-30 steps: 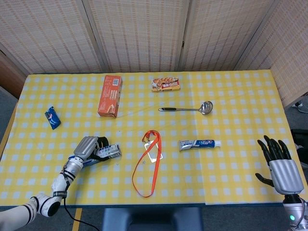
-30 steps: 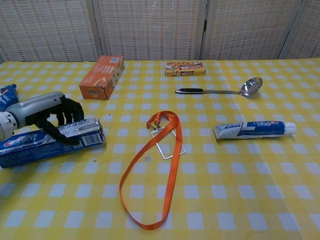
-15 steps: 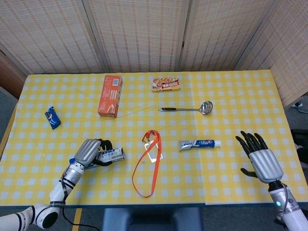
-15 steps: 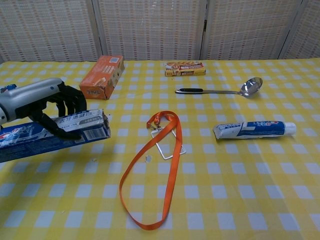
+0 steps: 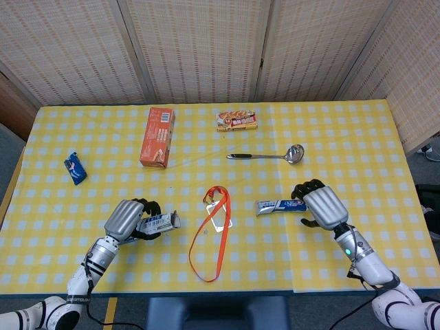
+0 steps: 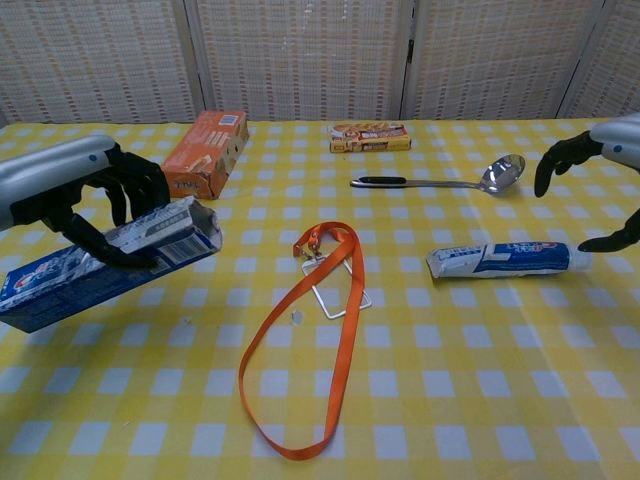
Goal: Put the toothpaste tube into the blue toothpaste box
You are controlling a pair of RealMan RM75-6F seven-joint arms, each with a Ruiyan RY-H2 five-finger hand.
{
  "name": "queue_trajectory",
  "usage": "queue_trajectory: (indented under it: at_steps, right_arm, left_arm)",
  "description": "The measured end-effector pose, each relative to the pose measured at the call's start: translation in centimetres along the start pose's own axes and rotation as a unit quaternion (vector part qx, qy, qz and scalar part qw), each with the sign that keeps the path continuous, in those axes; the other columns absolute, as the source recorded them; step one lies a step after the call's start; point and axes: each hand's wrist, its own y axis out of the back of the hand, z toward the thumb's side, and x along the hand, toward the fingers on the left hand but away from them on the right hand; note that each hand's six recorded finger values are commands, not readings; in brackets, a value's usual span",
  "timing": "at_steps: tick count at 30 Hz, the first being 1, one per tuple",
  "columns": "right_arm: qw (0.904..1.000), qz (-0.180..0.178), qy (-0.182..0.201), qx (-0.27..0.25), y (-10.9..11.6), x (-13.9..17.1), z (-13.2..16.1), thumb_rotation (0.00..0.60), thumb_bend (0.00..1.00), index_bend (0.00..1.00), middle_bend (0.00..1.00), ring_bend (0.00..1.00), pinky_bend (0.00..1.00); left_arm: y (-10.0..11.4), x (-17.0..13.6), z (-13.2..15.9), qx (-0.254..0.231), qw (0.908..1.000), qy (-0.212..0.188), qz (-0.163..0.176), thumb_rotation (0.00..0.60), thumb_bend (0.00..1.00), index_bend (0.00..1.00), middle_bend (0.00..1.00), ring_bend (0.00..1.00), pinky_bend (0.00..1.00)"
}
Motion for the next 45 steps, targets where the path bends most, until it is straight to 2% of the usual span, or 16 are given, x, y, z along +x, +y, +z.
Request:
queue_trajectory:
  at_steps: [3,13,33,37,45]
  right_arm:
    - [0.9999,0.009,0.003,0.009,-0.7,-1.5,0.8,0.6,0.25,0.44,0.36,0.3,0.26]
    - [0.9989,0.03,-0.004,0.035,-2.3,-5.3,3.1,0.6,0.25,0.45,0.36,0.3,0.27]
    - [0.9904,0.09,-0.027,0.102,-4.7,-8.1,5.6,0.6,0.25,0.45,0.36,0.31,0.27]
    - [0.9879,0.097,-0.028,0.118,-4.9,-8.8,6.3,0.6,0.26,0.48,0.39,0.34,0.28]
    - [0.9828,0.107,-0.033,0.147,-5.2,-9.2,6.9,0.6,0.28,0.59,0.48,0.44,0.39]
  left_arm:
    - [0.2,-0.2,-0.2,-0.002,1.0,0.002,0.002,0.6,0.17,0.53,0.68,0.49,0.52]
    - [1.1,-0.7,-0.9,-0.006,1.0,0.003,0.007,0.6,0.17,0.53,0.68,0.49,0.52]
    - [1.7,-1.4,-1.1,0.001,0.9999,0.004,0.01,0.6,0.18,0.53,0.68,0.49,0.52]
    - [1.8,-1.5,-1.3,0.003,0.9999,0.006,0.009,0.6,0.18,0.52,0.68,0.49,0.52]
    - [2.2,-1.6,-1.6,0.002,0.9998,0.011,0.014,0.6,0.18,0.52,0.68,0.49,0.52]
